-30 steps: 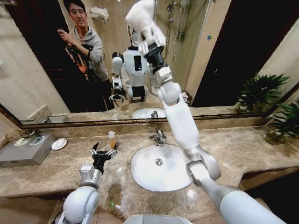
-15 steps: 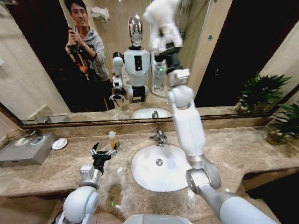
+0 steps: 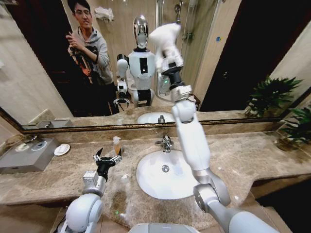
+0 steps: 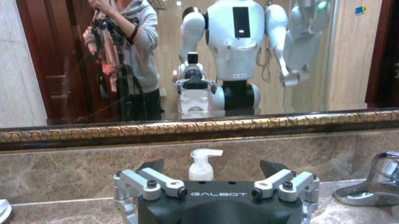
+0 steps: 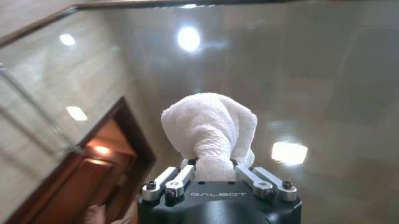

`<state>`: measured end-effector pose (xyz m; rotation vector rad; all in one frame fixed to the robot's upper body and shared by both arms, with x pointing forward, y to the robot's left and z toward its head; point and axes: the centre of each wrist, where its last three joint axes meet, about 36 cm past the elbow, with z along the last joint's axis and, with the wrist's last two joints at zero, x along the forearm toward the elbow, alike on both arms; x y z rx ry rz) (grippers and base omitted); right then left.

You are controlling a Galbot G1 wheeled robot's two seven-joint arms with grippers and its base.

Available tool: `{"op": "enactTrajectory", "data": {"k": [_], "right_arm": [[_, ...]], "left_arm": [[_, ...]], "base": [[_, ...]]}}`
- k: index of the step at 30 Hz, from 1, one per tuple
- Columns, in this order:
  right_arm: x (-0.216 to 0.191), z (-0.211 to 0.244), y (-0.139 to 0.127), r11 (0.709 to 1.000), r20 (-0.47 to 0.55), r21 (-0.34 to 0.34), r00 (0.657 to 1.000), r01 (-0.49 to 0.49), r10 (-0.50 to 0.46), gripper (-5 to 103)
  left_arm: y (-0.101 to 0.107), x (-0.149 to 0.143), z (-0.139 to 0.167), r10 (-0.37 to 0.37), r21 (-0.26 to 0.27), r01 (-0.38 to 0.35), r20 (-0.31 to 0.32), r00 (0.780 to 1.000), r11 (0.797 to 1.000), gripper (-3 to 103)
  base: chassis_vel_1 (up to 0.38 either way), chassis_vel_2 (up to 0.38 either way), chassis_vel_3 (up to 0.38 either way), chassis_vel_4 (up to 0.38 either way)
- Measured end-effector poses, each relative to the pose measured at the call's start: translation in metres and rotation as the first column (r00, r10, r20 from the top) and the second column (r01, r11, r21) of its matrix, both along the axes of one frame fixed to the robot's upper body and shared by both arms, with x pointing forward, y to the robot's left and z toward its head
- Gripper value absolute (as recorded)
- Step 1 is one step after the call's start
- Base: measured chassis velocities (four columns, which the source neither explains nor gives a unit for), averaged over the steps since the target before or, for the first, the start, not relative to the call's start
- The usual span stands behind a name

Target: Pick up the towel from the sink counter and wipe the mirror surface.

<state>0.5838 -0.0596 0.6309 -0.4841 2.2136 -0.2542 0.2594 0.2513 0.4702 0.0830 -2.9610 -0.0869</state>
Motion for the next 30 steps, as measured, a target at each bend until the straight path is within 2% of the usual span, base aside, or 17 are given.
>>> {"op": "enactTrajectory", "data": {"k": [2, 5, 10, 11, 13, 15, 16, 18, 22, 26, 30], "right_arm": [[-0.002, -0.008, 0.008, 1.0, -0.009, -0.022, 1.0, -0.014, 0.014, 19], [-0.002, -0.011, 0.007, 1.0, -0.015, -0.019, 1.0, -0.012, 0.012, 19], [0.0, -0.004, -0.019, 0.997, -0.018, 0.067, 0.999, 0.041, -0.04, 19], [0.0, 0.002, -0.037, 0.989, -0.022, 0.124, 0.997, 0.079, -0.077, 19], [0.001, 0.004, -0.043, 0.986, -0.022, 0.141, 0.996, 0.092, -0.09, 19], [0.003, 0.013, -0.07, 0.968, -0.025, 0.203, 0.989, 0.146, -0.144, 19], [0.003, 0.013, -0.07, 0.968, -0.025, 0.203, 0.989, 0.146, -0.144, 19], [0.006, 0.016, -0.09, 0.953, -0.032, 0.237, 0.982, 0.19, -0.188, 19], [0.007, 0.012, -0.093, 0.95, -0.043, 0.235, 0.979, 0.206, -0.201, 19], [0.005, 0.004, -0.078, 0.965, -0.035, 0.182, 0.982, 0.19, -0.187, 19], [0.005, 0.003, -0.074, 0.968, -0.03, 0.168, 0.983, 0.185, -0.182, 19]], "left_arm": [[0.0, 0.0, 0.0, 0.0, 0.0, 0.0, 0.0, 1.0, 1.0, 100], [0.0, 0.0, 0.0, 0.0, 0.0, 0.0, 0.0, 1.0, 1.0, 100], [0.0, 0.0, 0.0, 0.0, 0.0, 0.0, 0.0, 1.0, 1.0, 100], [0.0, 0.0, 0.0, 0.0, 0.0, 0.0, 0.0, 1.0, 1.0, 100], [0.0, 0.0, 0.0, 0.0, 0.0, 0.0, 0.0, 1.0, 1.0, 100], [0.0, 0.0, 0.0, 0.0, 0.0, 0.0, 0.0, 1.0, 1.0, 100], [0.0, 0.0, 0.0, 0.0, 0.0, 0.0, 0.0, 1.0, 1.0, 100], [0.0, 0.0, 0.0, 0.0, 0.0, 0.0, 0.0, 1.0, 1.0, 100], [0.0, 0.0, 0.0, 0.0, 0.0, 0.0, 0.0, 1.0, 1.0, 100], [0.0, 0.0, 0.0, 0.0, 0.0, 0.0, 0.0, 1.0, 1.0, 100], [0.0, 0.0, 0.0, 0.0, 0.0, 0.0, 0.0, 1.0, 1.0, 100]], "base": [[0.0, 0.0, 0.0, 0.0], [0.0, 0.0, 0.0, 0.0], [0.0, 0.0, 0.0, 0.0], [0.0, 0.0, 0.0, 0.0], [0.0, 0.0, 0.0, 0.0], [0.0, 0.0, 0.0, 0.0], [0.0, 0.0, 0.0, 0.0], [0.0, 0.0, 0.0, 0.0], [0.0, 0.0, 0.0, 0.0], [0.0, 0.0, 0.0, 0.0], [0.0, 0.0, 0.0, 0.0]]}}
